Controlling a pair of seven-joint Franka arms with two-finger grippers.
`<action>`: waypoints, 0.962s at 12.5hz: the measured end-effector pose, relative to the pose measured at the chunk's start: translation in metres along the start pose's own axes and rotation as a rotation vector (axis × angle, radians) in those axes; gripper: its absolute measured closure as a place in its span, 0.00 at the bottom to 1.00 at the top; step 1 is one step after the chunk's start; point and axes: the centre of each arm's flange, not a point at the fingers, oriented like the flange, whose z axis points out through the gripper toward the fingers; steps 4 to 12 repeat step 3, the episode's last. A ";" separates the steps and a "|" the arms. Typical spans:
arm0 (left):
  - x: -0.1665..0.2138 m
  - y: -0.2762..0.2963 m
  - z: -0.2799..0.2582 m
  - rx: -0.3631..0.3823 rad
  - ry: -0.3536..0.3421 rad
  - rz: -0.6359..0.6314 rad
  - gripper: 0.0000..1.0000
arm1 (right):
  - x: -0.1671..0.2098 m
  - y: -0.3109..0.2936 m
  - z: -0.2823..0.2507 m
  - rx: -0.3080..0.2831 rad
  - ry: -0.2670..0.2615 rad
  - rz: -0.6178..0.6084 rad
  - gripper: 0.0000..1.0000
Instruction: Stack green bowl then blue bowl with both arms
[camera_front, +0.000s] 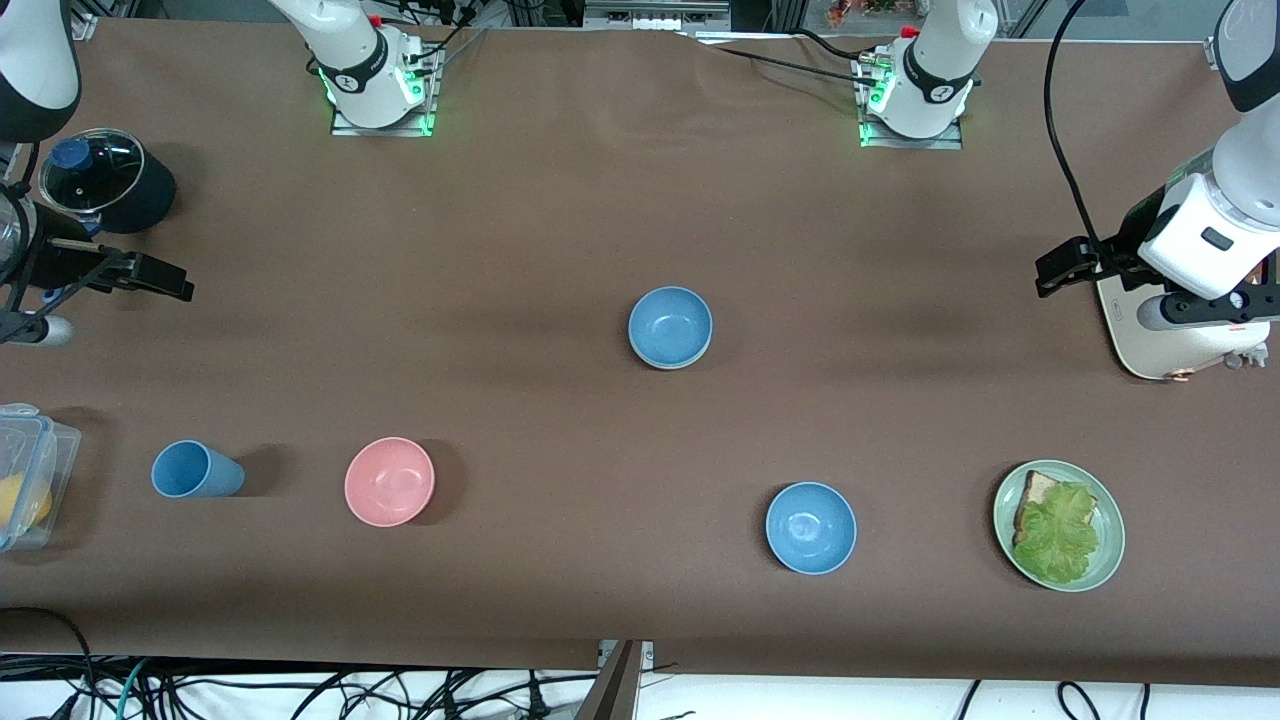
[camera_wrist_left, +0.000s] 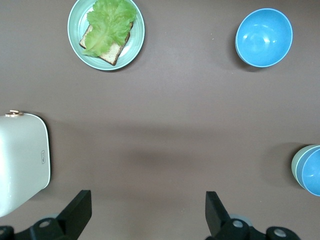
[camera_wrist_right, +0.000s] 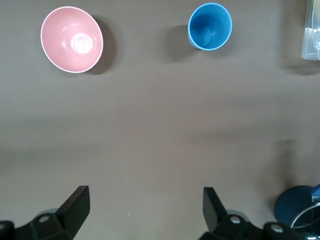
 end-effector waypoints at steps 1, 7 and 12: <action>0.000 0.000 0.000 0.000 0.000 0.000 0.00 | 0.000 0.000 0.000 0.000 0.000 0.000 0.00; 0.000 0.000 0.000 0.001 -0.004 0.000 0.00 | 0.000 0.000 0.000 0.000 0.000 0.000 0.00; 0.000 0.000 0.000 0.001 -0.004 0.000 0.00 | 0.000 0.000 0.000 0.000 0.000 0.000 0.00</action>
